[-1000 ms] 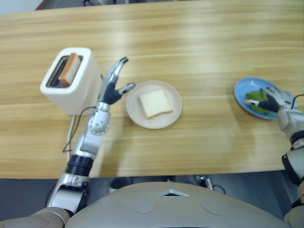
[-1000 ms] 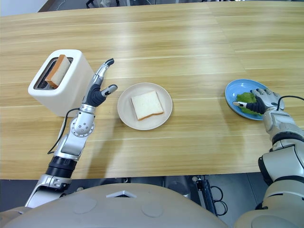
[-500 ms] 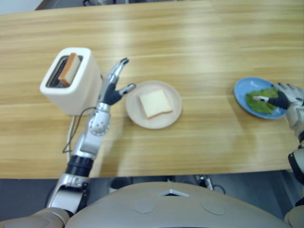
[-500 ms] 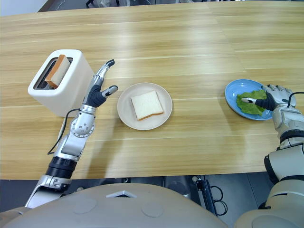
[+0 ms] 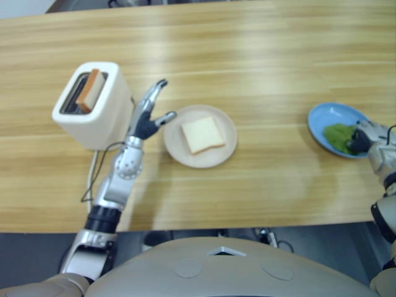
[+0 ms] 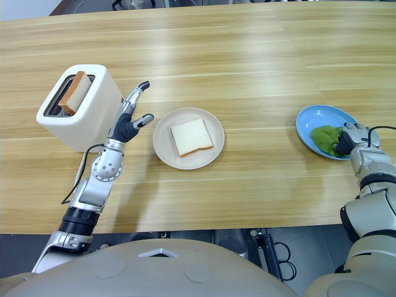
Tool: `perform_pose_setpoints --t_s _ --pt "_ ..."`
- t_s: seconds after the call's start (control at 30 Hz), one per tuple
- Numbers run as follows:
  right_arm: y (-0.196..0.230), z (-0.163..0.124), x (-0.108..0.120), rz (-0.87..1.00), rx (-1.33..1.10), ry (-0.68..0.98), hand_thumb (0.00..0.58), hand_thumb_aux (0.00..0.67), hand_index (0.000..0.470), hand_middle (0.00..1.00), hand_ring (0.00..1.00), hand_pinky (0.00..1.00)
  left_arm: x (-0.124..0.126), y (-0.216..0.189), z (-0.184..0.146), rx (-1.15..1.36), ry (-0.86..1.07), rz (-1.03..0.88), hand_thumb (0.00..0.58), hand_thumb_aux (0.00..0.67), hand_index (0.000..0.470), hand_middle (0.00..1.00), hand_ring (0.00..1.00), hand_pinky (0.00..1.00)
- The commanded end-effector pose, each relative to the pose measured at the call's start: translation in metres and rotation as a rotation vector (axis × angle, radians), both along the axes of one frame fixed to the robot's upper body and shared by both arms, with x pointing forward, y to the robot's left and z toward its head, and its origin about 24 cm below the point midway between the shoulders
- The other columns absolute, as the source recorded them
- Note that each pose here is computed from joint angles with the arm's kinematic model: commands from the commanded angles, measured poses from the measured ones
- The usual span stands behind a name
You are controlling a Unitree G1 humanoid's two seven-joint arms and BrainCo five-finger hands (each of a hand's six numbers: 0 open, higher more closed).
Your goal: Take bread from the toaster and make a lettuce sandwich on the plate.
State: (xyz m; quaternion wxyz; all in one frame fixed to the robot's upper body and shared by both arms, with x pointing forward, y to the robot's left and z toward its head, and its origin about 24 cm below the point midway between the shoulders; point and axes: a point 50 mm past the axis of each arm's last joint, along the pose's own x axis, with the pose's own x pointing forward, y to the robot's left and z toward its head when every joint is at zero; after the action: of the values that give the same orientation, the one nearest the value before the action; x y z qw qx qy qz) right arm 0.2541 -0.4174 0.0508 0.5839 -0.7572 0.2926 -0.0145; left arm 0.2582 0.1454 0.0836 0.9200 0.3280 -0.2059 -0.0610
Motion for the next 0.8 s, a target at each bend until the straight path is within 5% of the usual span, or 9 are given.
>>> perform_pose_setpoints --t_s 0.03,0.3,0.33,0.37,0.4,0.43,0.8 --pt "0.001 -0.006 -0.003 -0.006 0.008 0.035 0.580 0.670 0.460 0.00 0.00 0.00 -0.001 0.002 -0.002 0.011 0.018 0.009 0.000 0.000 0.000 0.00 0.00 0.00" --pt "0.003 -0.004 0.000 0.011 0.018 0.009 0.580 0.670 0.460 0.02 0.02 0.02 -0.001 0.003 -0.003 0.011 0.019 0.015 0.000 0.000 0.000 0.00 0.00 0.00" --pt "0.004 -0.002 0.002 0.017 0.019 -0.004 0.580 0.670 0.460 0.23 0.23 0.23 -0.001 0.003 -0.003 0.010 0.019 0.017 0.000 0.000 0.000 0.00 0.00 0.00" --pt "0.004 0.000 0.004 0.024 0.018 -0.020 0.580 0.670 0.460 0.62 0.62 0.62 -0.001 0.004 -0.004 0.010 0.019 0.018 0.000 0.000 0.000 0.00 0.00 0.00" --pt "0.004 0.004 0.006 0.029 0.021 -0.042 0.580 0.670 0.460 0.62 0.62 0.62 -0.001 0.004 -0.004 0.009 0.019 0.020 0.000 0.000 0.000 0.00 0.00 0.00" --pt "0.004 0.007 0.007 0.034 0.023 -0.061 0.580 0.670 0.460 1.00 1.00 1.00 0.000 0.004 -0.004 0.008 0.018 0.021 0.000 0.000 0.000 0.00 0.00 0.00" --pt "0.026 0.067 0.038 0.294 -0.016 -0.368 0.580 0.670 0.460 1.00 1.00 1.00 0.002 0.005 -0.003 0.003 0.008 0.035 0.000 0.000 0.000 0.00 0.00 0.00"
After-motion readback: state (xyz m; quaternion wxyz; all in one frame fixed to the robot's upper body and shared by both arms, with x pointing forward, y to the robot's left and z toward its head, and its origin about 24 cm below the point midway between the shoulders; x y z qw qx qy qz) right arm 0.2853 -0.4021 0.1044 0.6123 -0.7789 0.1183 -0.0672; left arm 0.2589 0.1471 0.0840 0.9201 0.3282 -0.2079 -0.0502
